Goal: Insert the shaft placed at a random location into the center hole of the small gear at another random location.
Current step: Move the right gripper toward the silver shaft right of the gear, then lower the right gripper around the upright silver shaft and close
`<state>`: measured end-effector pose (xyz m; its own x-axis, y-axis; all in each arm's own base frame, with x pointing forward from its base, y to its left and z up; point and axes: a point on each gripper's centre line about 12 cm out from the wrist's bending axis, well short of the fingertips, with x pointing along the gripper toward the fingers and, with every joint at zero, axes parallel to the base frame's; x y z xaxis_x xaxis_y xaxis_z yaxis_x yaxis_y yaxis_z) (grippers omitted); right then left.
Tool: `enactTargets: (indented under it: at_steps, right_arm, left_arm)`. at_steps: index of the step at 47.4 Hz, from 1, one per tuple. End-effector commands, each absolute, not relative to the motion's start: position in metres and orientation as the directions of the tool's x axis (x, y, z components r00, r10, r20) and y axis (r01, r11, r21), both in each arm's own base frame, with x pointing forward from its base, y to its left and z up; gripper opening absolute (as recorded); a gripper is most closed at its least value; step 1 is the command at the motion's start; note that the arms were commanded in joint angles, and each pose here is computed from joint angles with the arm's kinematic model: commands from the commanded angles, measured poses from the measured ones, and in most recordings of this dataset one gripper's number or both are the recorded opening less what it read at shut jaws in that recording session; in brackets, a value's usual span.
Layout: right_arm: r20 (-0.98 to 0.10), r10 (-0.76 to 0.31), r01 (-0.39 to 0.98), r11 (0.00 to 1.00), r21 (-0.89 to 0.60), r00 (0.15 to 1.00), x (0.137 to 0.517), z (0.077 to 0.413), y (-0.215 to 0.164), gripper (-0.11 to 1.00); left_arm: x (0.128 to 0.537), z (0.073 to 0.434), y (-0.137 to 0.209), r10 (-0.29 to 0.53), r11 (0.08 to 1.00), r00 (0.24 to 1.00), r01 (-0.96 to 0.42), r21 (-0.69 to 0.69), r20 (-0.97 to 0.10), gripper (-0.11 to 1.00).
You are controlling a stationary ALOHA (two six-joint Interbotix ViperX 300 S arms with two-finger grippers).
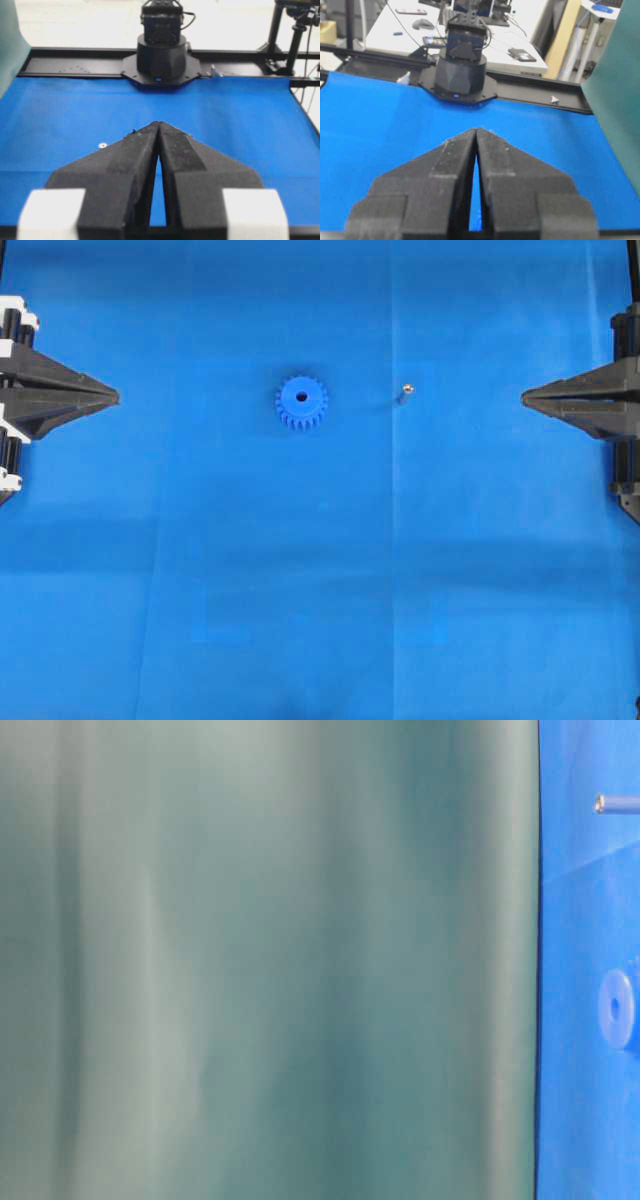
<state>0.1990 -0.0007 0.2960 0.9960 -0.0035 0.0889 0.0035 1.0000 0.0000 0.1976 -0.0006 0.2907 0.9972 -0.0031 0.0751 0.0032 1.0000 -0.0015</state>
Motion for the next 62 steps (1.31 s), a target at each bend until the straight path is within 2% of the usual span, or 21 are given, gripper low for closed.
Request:
enactTargets:
  at_steps: [1, 6, 26, 30, 33, 36, 43, 45, 51, 62]
  right_arm:
    - [0.098, -0.008, 0.01, 1.0, -0.017, 0.995, 0.202, 0.302, -0.002, 0.0]
    - [0.09, -0.022, 0.024, 1.0, -0.015, 0.996, 0.204, 0.305, -0.005, -0.05]
    - [0.001, -0.154, 0.154, 0.988, 0.011, 0.988, 0.225, 0.275, -0.034, -0.04]
    - [-0.039, -0.176, 0.177, 0.984, 0.025, 0.984, 0.232, 0.263, -0.04, 0.04]
    - [-0.069, -0.188, 0.191, 0.981, 0.035, 0.98, 0.239, 0.253, -0.044, 0.15]
    - [-0.094, -0.205, 0.21, 0.976, 0.052, 0.974, 0.246, 0.242, -0.048, 0.3]
    - [-0.148, -0.223, 0.234, 0.97, 0.063, 0.963, 0.262, 0.215, -0.054, 0.76]
    - [-0.168, -0.225, 0.239, 0.969, 0.063, 0.96, 0.268, 0.206, -0.055, 0.84]
    - [-0.22, -0.243, 0.265, 0.961, 0.074, 0.945, 0.279, 0.183, -0.059, 0.75]
    - [-0.286, -0.288, 0.325, 0.942, 0.088, 0.914, 0.29, 0.143, -0.067, 0.76]
  left_arm:
    - [0.198, 0.297, -0.001, -0.003, 1.0, 0.996, 0.004, -0.005, 0.092, 0.0]
    - [0.197, 0.297, -0.001, -0.003, 1.0, 0.996, 0.004, -0.003, 0.09, 0.0]
    - [0.196, 0.295, -0.001, -0.003, 1.0, 0.997, 0.004, -0.005, 0.081, 0.0]
    - [0.195, 0.294, -0.001, -0.003, 1.0, 0.997, 0.004, -0.005, 0.083, 0.0]
    - [0.194, 0.294, -0.001, -0.004, 1.0, 0.996, 0.004, -0.003, 0.084, 0.0]
    - [0.193, 0.293, -0.001, -0.003, 1.0, 0.996, 0.004, -0.005, 0.086, 0.0]
    - [0.191, 0.293, -0.001, -0.003, 1.0, 0.996, 0.004, -0.005, 0.089, 0.0]
    - [0.191, 0.293, -0.001, -0.003, 1.0, 0.996, 0.004, -0.005, 0.089, 0.0]
    - [0.19, 0.292, -0.001, -0.004, 1.0, 0.996, 0.004, -0.003, 0.084, 0.0]
    - [0.19, 0.291, -0.001, -0.004, 1.0, 0.997, 0.004, -0.003, 0.081, 0.0]
